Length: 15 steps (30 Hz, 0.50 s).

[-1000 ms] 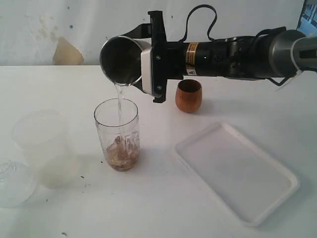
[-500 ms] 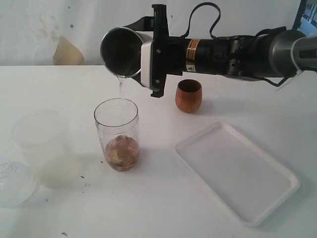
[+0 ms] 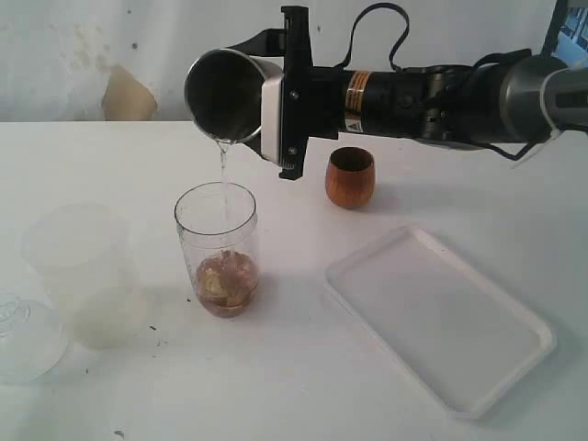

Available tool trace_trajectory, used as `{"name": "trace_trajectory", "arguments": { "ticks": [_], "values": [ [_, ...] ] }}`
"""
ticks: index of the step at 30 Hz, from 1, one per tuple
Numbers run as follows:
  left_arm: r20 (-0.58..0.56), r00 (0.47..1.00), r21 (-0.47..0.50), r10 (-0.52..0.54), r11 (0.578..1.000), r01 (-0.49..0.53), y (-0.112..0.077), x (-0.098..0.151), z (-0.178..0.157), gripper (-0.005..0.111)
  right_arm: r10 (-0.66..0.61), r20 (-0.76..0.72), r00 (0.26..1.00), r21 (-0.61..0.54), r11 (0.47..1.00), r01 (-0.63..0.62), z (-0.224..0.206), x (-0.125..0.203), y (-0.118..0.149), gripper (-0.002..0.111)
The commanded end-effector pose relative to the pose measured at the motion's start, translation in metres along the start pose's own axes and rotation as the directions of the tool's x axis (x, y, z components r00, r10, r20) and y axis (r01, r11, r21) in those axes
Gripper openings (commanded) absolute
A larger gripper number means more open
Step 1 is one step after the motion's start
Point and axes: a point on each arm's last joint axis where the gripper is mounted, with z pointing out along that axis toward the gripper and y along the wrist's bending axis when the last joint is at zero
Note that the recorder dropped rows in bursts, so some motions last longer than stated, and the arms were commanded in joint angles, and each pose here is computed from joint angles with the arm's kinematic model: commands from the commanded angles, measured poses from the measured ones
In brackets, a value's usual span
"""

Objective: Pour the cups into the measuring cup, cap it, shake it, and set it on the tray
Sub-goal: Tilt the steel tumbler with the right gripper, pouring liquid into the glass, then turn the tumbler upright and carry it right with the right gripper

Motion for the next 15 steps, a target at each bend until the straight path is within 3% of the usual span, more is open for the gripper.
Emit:
{"name": "trace_trajectory", "arguments": {
  "ticks": [1, 5, 15],
  "values": [
    [0.012, 1.0, 0.004, -0.004, 1.0, 0.004, -0.0001, 0.0001, -0.0001, 0.0, -0.012, 0.043, 0.999, 0.045, 0.999, 0.011, 0.0024, -0.0133, -0.0116, 0.0],
    [0.012, 1.0, 0.004, -0.004, 1.0, 0.004, -0.0001, 0.0001, -0.0001, 0.0, -0.083, 0.044, 0.996, 0.036, 0.996, 0.081, 0.0074, -0.0194, -0.009, 0.0],
    [0.012, 1.0, 0.004, -0.004, 1.0, 0.004, -0.0001, 0.0001, -0.0001, 0.0, -0.082, 0.032, 0.996, 0.025, 0.996, 0.081, 0.009, -0.02, -0.0077, 0.0]
  ]
}}
